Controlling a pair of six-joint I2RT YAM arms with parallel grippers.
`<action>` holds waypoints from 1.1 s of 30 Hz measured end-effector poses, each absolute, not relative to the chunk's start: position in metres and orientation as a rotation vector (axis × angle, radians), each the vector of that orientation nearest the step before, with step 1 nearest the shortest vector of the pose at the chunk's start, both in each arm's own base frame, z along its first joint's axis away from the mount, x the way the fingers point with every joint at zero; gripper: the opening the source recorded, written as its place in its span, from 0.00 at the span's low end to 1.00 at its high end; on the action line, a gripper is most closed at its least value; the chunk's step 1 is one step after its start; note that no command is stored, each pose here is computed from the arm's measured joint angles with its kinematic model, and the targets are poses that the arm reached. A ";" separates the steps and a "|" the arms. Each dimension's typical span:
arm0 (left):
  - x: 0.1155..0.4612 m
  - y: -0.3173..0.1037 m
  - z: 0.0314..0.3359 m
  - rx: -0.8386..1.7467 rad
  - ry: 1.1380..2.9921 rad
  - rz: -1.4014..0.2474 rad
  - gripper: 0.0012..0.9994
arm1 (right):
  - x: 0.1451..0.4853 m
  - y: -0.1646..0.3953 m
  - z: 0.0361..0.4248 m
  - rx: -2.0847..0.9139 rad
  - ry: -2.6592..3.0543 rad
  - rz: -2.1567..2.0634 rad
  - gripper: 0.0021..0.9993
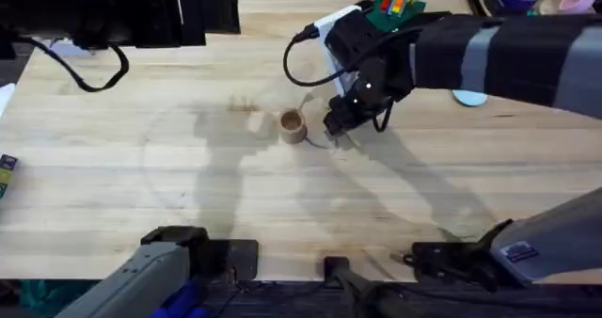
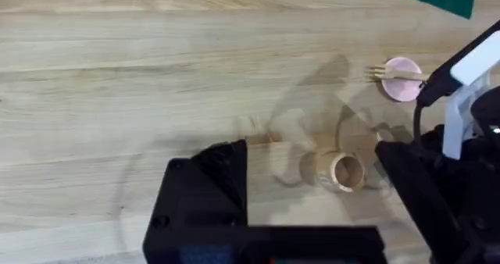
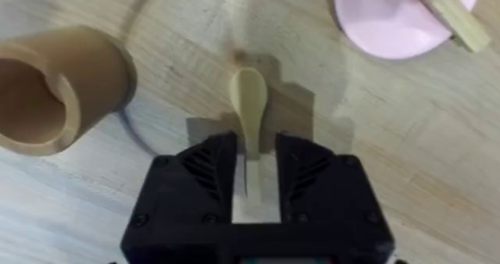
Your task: Pick up a utensil and set it on the pink plate, then put the other utensil in the container.
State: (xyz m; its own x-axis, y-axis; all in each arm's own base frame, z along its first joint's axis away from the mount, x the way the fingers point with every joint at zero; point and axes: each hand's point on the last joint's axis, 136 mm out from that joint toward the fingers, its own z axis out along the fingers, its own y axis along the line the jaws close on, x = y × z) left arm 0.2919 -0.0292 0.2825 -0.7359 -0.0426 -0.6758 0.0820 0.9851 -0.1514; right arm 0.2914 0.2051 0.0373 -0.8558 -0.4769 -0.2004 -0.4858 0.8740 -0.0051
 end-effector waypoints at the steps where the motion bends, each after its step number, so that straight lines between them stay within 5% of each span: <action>1: 0.292 -0.029 0.282 0.027 2.388 -0.221 0.99 | 0.292 0.205 0.037 -0.732 2.850 0.066 0.31; 9: 0.292 -0.029 0.282 0.027 2.388 -0.221 0.99 | 0.293 0.205 0.038 -0.707 2.853 0.065 0.04; 25: 0.278 -0.029 0.271 0.020 2.460 -0.225 0.99 | 0.278 0.180 0.041 -0.741 2.913 -0.088 0.03; 33: 0.279 -0.027 0.271 0.178 2.447 -0.166 0.99 | 0.285 0.179 0.086 -0.723 2.778 -0.055 0.03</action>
